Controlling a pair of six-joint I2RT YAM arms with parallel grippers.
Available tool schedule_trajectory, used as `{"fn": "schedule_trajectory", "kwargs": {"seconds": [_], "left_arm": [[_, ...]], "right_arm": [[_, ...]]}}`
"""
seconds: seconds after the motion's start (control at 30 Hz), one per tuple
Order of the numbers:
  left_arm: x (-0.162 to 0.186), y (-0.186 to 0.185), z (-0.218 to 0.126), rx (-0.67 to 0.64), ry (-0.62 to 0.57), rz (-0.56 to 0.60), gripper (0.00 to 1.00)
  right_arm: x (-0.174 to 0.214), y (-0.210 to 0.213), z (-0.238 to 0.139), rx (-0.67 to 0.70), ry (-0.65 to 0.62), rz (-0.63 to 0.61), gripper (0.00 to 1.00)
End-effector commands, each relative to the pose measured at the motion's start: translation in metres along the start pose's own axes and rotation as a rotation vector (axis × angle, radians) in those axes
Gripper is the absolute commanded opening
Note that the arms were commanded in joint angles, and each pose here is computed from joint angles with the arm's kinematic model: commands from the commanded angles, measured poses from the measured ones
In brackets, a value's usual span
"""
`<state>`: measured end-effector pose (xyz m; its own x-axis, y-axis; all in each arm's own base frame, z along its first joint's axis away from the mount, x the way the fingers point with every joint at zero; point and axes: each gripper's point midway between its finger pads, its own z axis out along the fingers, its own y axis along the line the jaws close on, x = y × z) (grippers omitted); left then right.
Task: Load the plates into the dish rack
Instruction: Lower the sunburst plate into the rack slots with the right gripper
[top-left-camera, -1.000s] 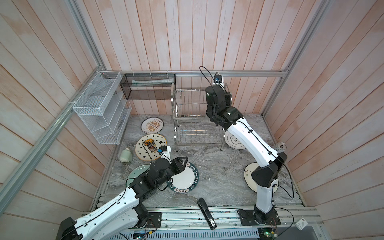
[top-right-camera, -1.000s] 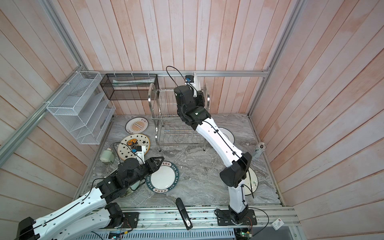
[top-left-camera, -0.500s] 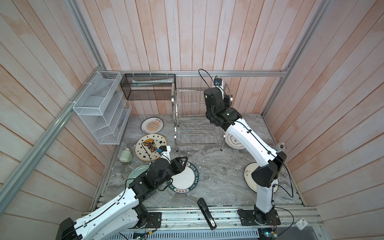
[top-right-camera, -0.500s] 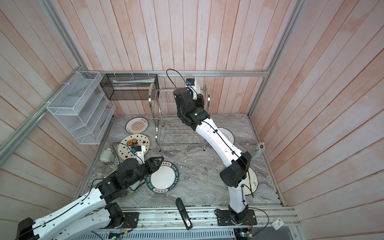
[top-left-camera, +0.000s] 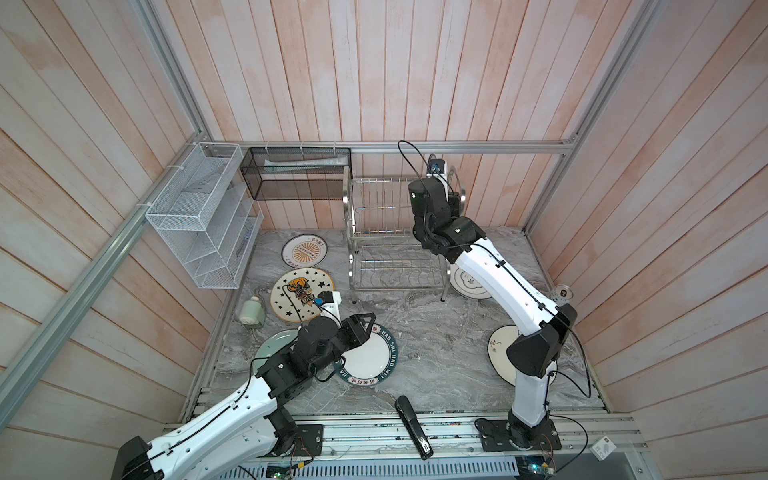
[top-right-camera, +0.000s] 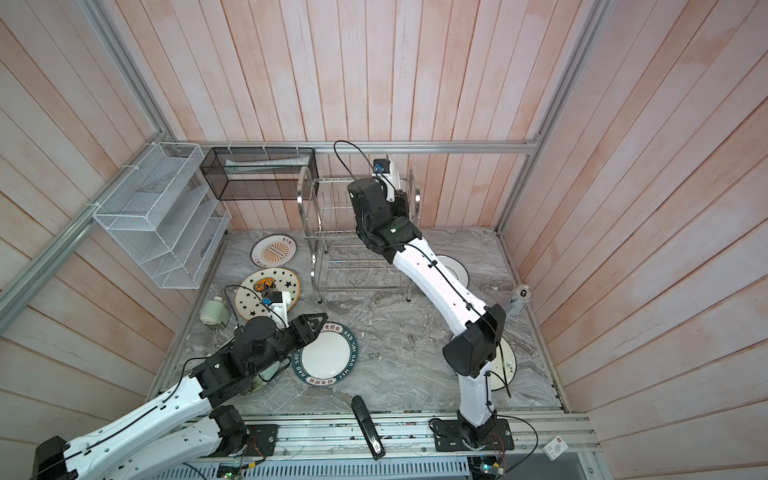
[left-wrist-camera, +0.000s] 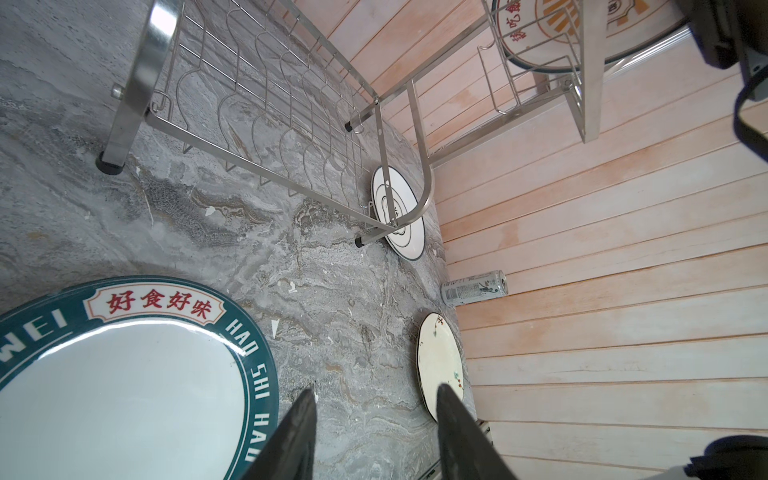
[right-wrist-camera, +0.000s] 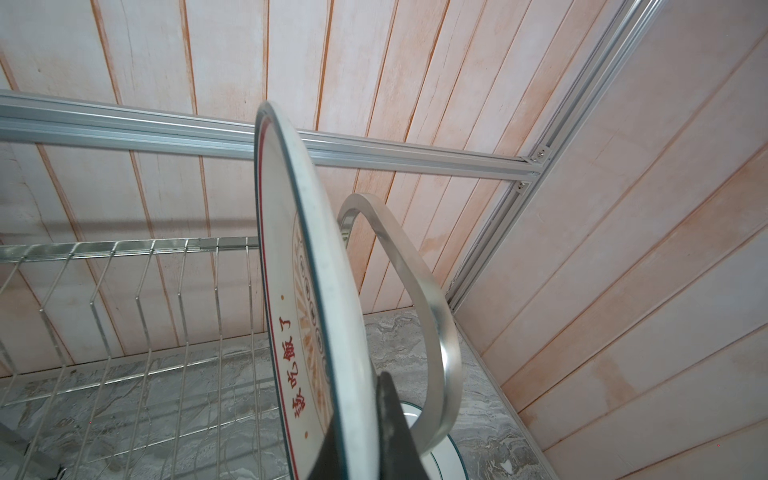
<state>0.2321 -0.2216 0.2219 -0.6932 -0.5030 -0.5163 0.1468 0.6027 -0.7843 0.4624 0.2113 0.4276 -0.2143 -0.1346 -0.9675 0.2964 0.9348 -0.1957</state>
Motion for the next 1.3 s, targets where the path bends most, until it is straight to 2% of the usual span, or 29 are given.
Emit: {"fn": "schedule_trajectory", "kwargs": {"seconds": [0.0, 0.37, 1.27], "left_arm": [[0.001, -0.002, 0.001, 0.009, 0.005, 0.005, 0.48], [0.001, -0.007, 0.002, 0.024, 0.012, 0.005, 0.48], [0.002, -0.003, -0.002, 0.019, 0.009, 0.001, 0.48]], "right_arm": [[-0.029, -0.029, -0.015, 0.018, -0.054, 0.081, 0.0], [-0.033, -0.035, -0.022, 0.018, -0.062, 0.085, 0.0], [-0.001, -0.023, -0.012, 0.017, -0.006, 0.05, 0.0]]}}
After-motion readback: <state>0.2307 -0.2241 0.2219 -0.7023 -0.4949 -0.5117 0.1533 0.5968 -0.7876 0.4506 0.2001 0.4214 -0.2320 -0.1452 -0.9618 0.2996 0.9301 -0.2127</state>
